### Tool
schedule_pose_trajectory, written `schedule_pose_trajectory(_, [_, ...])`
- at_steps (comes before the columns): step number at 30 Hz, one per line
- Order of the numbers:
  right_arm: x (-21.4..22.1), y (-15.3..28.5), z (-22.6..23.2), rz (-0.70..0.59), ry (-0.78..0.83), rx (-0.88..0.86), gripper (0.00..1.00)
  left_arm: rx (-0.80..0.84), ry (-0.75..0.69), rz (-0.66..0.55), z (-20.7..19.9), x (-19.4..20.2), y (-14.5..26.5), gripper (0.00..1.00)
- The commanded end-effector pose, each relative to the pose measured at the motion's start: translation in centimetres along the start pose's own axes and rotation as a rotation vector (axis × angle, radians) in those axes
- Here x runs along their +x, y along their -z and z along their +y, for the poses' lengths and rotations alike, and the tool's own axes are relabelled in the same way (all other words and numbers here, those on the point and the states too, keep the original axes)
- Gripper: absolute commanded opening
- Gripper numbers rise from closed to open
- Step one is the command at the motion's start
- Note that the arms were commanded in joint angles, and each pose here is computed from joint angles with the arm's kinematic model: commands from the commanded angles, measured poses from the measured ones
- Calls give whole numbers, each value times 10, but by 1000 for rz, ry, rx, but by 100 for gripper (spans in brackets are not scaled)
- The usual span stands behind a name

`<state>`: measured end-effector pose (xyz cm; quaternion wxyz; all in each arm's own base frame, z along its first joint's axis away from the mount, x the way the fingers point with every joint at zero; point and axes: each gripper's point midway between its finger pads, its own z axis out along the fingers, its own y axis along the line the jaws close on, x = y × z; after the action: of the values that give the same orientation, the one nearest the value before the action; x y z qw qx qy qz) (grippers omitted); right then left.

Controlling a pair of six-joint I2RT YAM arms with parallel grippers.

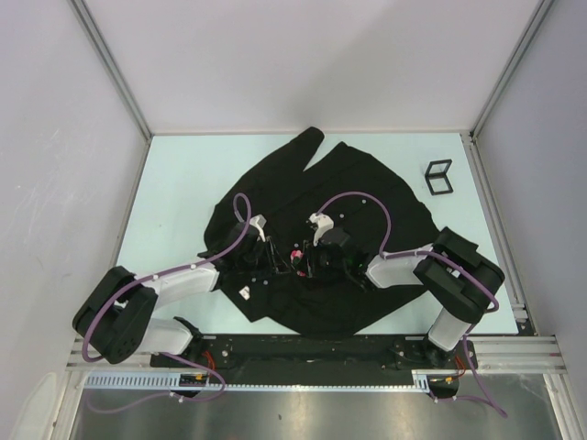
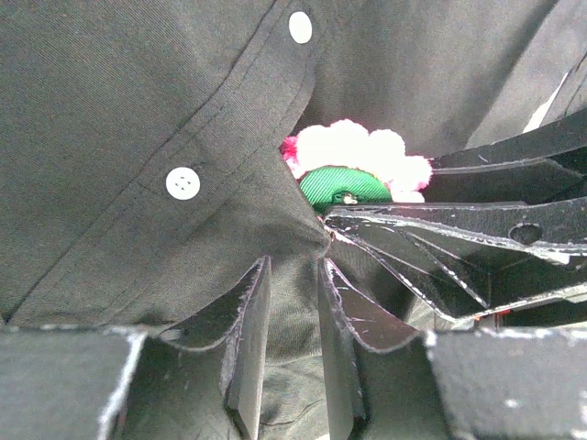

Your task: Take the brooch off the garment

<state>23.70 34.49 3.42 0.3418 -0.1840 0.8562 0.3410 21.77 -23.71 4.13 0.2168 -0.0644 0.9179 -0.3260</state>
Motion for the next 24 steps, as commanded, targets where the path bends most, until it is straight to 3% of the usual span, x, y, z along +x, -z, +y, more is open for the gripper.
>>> schedule_pose_trajectory(1, [-4,6,3,-8,6,-7,26,21,-28,-39,-9,-13,2,32])
schedule_pose_trajectory(9, [-6,7,3,-20,14,-12,0,6,-28,-48,-6,-14,3,32])
schedule_pose_trajectory(13, [1,10,3,0,87,62,0,-38,-5,-42,6,-9,0,32])
schedule_pose_trajectory(20, [-11,23,-11,-28,309,381,0,-146,56,-63,41,0,-1,31])
schedule_pose_trajectory(24, [-9,33,-15,-16,396,473,0,-197,77,-65,58,1,-2,31])
